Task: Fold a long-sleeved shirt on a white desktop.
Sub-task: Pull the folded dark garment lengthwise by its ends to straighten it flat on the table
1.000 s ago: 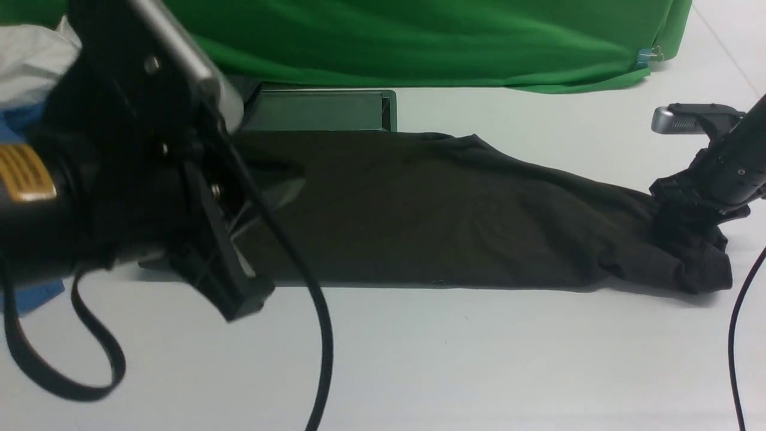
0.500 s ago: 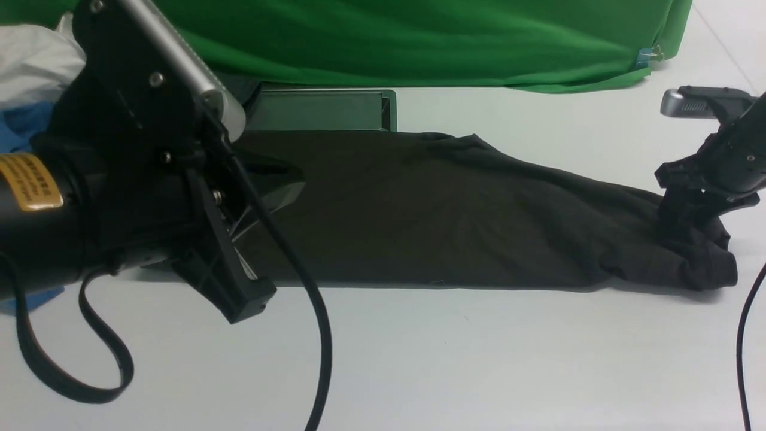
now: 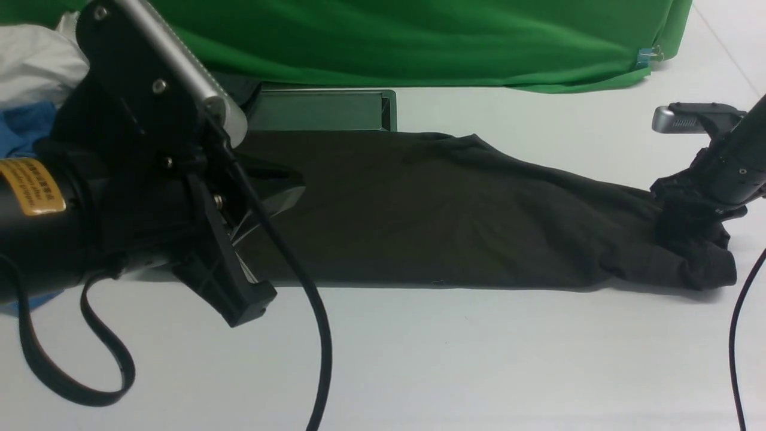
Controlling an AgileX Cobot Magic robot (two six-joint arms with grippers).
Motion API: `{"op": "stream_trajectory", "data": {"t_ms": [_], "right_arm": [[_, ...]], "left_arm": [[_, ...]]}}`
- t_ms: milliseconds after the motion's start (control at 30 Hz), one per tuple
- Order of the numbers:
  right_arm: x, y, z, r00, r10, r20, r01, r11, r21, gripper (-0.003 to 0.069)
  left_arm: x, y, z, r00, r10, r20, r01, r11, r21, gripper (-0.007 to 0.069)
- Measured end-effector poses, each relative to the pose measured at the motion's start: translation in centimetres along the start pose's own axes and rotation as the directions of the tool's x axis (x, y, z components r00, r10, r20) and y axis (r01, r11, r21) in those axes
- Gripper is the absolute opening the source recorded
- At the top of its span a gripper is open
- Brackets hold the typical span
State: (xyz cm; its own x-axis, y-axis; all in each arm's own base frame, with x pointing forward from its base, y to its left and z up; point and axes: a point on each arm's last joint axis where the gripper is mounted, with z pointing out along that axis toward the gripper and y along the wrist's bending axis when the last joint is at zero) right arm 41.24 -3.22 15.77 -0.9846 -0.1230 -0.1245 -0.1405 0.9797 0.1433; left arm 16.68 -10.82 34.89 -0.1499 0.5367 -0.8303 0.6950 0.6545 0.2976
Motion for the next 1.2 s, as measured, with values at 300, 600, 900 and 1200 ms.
{"op": "stream_trajectory", "data": {"t_ms": [300, 600, 900, 1200], "right_arm": [[0.1, 0.2, -0.8, 1.000, -0.026, 0.004, 0.026, 1.000, 0.001, 0.0035], [0.0, 1.0, -5.4, 0.991, -0.028, 0.129, 0.021, 0.998, 0.060, 0.0032], [-1.1, 0.3, -5.0, 0.972, -0.054, 0.229, 0.023, 0.990, 0.137, 0.0032], [-1.5, -1.0, -4.6, 0.966, -0.027, 0.258, -0.037, 0.970, 0.242, 0.0274]], "left_arm": [[0.0, 0.0, 0.0, 1.000, 0.000, 0.000, 0.000, 1.000, 0.000, 0.0018], [0.0, 0.0, 0.0, 1.000, 0.001, 0.000, -0.001, 1.000, 0.000, 0.0018], [0.0, 0.0, 0.0, 1.000, 0.001, 0.000, -0.001, 1.000, 0.000, 0.0018], [0.0, 0.0, 0.0, 1.000, 0.001, -0.002, -0.001, 1.000, 0.001, 0.0018]]}}
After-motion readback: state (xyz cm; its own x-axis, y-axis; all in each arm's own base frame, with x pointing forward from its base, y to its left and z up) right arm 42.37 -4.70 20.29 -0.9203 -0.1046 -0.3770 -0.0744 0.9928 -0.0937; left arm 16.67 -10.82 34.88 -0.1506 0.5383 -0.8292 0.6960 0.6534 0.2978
